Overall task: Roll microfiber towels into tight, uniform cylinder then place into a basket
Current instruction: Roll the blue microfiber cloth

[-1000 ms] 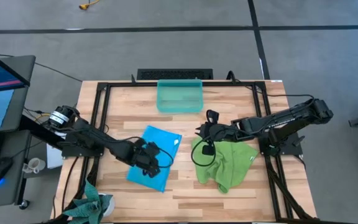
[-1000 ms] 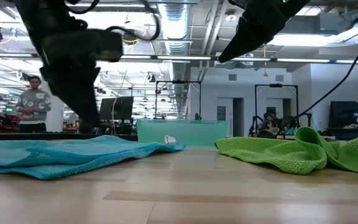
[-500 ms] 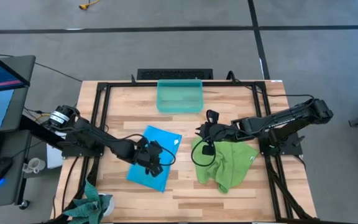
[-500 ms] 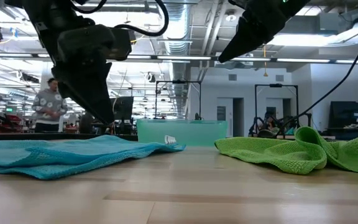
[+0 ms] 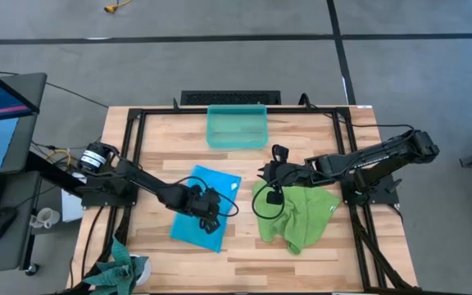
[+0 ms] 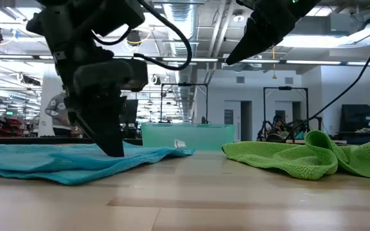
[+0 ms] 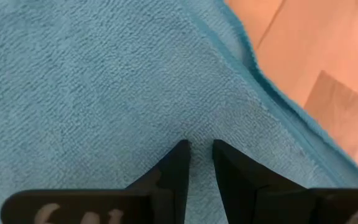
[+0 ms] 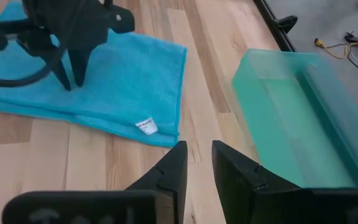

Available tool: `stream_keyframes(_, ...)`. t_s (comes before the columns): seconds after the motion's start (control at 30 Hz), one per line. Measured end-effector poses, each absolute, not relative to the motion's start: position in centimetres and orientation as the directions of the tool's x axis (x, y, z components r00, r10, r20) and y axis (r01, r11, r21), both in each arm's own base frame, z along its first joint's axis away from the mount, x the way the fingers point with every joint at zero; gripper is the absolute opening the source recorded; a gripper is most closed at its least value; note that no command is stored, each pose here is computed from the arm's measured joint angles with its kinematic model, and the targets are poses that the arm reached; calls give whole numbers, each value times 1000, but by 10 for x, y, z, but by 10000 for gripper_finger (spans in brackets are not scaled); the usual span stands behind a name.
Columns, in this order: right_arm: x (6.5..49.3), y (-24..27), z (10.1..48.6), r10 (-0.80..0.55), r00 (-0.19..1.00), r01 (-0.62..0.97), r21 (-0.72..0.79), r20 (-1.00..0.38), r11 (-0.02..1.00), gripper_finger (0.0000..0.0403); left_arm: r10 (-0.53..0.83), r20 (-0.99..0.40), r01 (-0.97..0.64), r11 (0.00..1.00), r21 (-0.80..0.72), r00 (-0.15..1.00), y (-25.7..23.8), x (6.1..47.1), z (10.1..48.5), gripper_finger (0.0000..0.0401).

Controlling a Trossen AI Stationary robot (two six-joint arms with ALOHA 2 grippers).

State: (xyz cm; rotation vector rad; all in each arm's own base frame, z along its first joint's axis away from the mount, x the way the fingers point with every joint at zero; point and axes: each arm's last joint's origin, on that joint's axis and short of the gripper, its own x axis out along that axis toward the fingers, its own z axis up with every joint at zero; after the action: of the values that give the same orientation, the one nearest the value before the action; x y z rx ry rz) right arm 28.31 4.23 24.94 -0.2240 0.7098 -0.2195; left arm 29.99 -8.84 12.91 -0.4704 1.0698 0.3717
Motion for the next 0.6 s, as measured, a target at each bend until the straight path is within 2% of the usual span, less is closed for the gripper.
stream_keyframes(0.33,283,42,249,-274,738,123,-276,-617,953,96,10,-821,-435,852,-292,571,-93,315,131,70)
stream_keyframes(0.6,283,43,250,-272,742,124,-273,-613,954,96,68,-777,-354,913,-204,625,-89,316,146,70)
